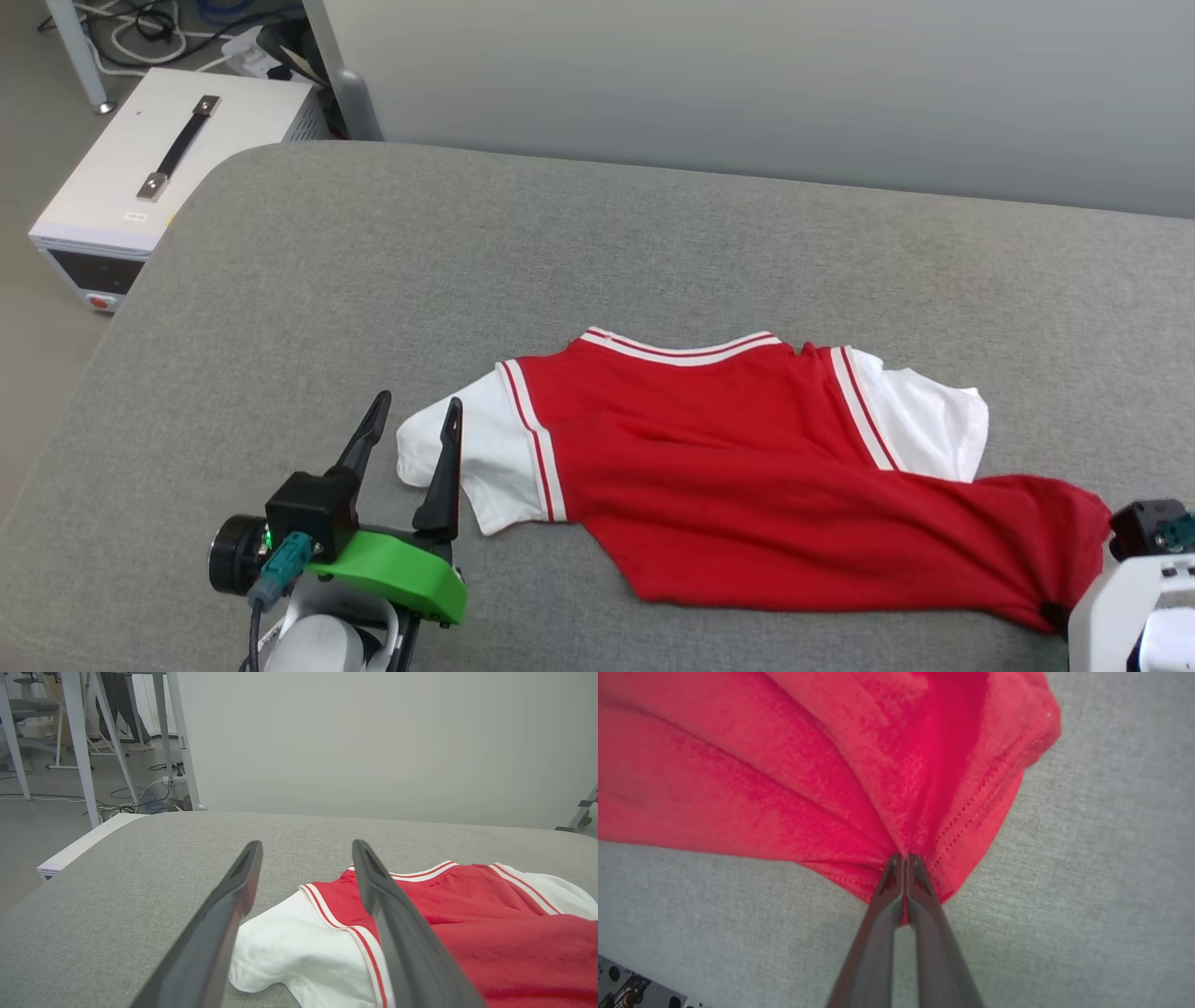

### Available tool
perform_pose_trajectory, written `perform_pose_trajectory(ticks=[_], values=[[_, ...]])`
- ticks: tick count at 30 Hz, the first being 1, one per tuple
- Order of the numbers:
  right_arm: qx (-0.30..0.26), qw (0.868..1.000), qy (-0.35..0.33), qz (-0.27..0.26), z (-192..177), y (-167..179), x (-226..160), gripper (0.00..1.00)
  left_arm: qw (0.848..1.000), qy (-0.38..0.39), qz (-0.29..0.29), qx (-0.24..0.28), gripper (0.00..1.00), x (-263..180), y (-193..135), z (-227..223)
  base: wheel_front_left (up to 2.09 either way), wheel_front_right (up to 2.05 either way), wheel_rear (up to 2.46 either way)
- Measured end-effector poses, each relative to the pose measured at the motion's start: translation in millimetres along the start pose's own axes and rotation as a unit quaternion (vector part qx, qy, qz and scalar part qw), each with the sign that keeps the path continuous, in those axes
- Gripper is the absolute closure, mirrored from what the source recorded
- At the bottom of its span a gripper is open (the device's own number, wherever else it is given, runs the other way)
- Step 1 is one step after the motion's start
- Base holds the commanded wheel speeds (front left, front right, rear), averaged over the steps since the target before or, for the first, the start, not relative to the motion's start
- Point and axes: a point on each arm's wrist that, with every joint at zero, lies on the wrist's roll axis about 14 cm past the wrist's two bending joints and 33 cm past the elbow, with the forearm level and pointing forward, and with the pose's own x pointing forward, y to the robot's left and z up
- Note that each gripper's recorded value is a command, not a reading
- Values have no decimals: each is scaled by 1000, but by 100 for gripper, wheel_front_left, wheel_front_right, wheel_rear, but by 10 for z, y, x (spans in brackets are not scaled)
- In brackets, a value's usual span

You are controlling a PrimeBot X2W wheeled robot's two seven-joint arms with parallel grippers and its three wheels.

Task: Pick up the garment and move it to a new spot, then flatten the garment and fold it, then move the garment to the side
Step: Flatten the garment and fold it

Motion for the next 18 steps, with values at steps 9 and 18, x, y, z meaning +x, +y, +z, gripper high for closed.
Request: perform_pose_trajectory(ticks=[9,18], values=[[76,996,5,-45,-458,-16,-292,100,1000,5,-26,-6,0,45,-170,-46,0,0,0],[78,996,-2,-51,-420,53,-297,0,999,19,-32,-7,0,91,-212,-144,0,0,0]])
